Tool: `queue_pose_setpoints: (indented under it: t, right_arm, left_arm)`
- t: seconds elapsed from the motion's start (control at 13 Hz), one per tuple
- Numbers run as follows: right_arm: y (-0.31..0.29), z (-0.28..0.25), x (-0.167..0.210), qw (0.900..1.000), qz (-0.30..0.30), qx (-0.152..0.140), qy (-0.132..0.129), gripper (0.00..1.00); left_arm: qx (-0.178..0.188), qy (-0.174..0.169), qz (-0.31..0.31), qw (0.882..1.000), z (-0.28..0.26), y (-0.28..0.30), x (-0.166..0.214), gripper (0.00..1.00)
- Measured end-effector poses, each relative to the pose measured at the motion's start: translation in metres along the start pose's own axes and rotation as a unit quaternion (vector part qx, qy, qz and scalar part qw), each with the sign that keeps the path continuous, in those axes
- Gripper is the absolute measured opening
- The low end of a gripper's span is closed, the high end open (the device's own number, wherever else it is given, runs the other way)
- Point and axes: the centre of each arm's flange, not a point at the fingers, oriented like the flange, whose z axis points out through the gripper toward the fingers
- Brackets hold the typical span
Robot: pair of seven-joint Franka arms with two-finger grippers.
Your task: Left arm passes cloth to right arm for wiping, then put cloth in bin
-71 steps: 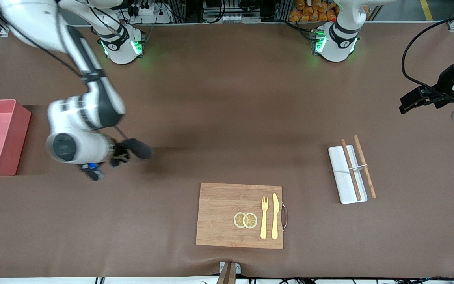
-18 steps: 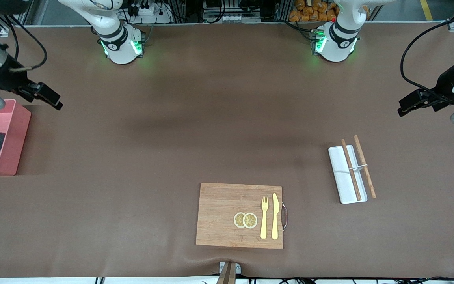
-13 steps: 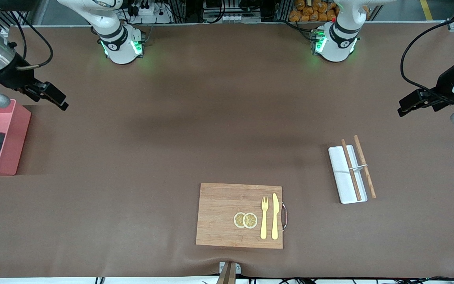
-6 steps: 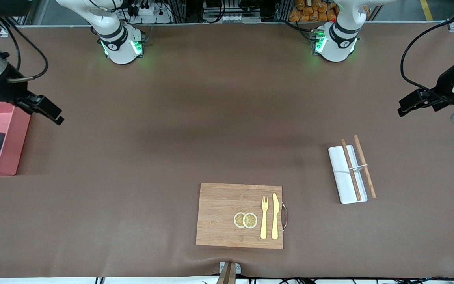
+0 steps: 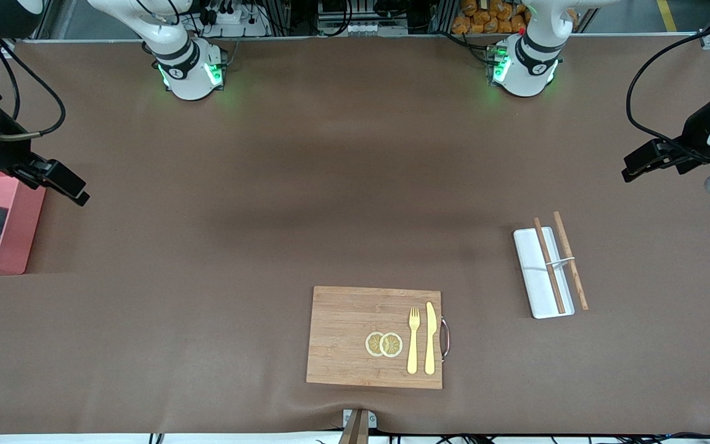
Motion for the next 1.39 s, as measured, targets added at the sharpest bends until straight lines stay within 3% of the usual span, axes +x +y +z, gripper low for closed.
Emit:
queue_pose_setpoints:
  t: [1.39]
  right_arm:
    - [-0.0075,-0.0011,-0.0031,1.000,-0.008,0.002,0.001,1.00]
  left_arm:
    - [0.001,-0.002,0.002,1.000,0.0022,0.0016,-0.0005,1.00]
